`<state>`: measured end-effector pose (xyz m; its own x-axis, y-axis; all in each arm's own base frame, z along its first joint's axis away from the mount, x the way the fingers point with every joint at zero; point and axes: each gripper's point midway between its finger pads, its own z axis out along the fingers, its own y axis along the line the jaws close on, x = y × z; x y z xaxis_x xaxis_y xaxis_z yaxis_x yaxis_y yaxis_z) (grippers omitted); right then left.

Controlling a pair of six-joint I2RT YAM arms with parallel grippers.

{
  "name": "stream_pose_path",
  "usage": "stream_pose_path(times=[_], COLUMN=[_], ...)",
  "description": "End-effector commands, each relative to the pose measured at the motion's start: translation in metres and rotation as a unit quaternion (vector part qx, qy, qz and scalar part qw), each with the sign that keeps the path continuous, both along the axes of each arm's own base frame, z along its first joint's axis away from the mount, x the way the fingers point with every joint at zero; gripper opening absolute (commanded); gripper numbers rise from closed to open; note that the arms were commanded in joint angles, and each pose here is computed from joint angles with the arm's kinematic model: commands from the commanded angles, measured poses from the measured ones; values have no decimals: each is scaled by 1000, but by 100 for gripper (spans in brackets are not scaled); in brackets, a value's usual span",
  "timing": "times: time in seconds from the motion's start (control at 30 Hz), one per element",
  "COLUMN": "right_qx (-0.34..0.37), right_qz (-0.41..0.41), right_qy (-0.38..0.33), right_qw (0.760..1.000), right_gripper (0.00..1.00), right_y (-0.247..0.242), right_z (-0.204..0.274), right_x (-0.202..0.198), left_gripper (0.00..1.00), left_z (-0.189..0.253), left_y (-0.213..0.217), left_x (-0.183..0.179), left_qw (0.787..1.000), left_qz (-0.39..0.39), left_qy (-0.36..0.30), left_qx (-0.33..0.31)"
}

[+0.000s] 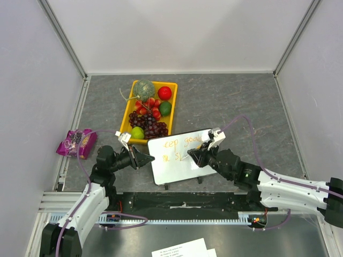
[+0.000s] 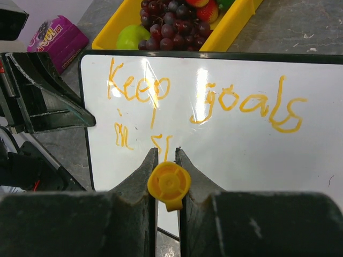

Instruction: Write a sentence on the whiteboard

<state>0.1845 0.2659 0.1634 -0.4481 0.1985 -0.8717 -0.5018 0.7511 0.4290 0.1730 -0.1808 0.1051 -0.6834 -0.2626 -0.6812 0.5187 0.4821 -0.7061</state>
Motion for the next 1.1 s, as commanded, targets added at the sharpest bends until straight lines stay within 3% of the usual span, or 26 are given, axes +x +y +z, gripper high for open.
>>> stream_pose_path(times=[0.0, 0.23, 0.47, 1.07], right_qx=[-12, 29, 22, -10], right_qz=[-16, -19, -39, -66], right_qy=[7, -30, -59, -51], right_qw=[1000, 999, 997, 996], right_gripper=[0, 0, 0, 0], right_y=[-10, -4, -2, 0], right_z=[-9, 39, 63, 38], right_x=[1, 8, 20, 35], left_gripper=[2, 2, 2, 2], left_z=[3, 3, 4, 4], left_y=[2, 2, 2, 2], left_x=[7, 7, 7, 6], left_qw=[999, 999, 999, 999], left_qz=[9, 9, 9, 8], left_qy=[-29, -31, -31, -31], left_qx=[8, 9, 8, 8])
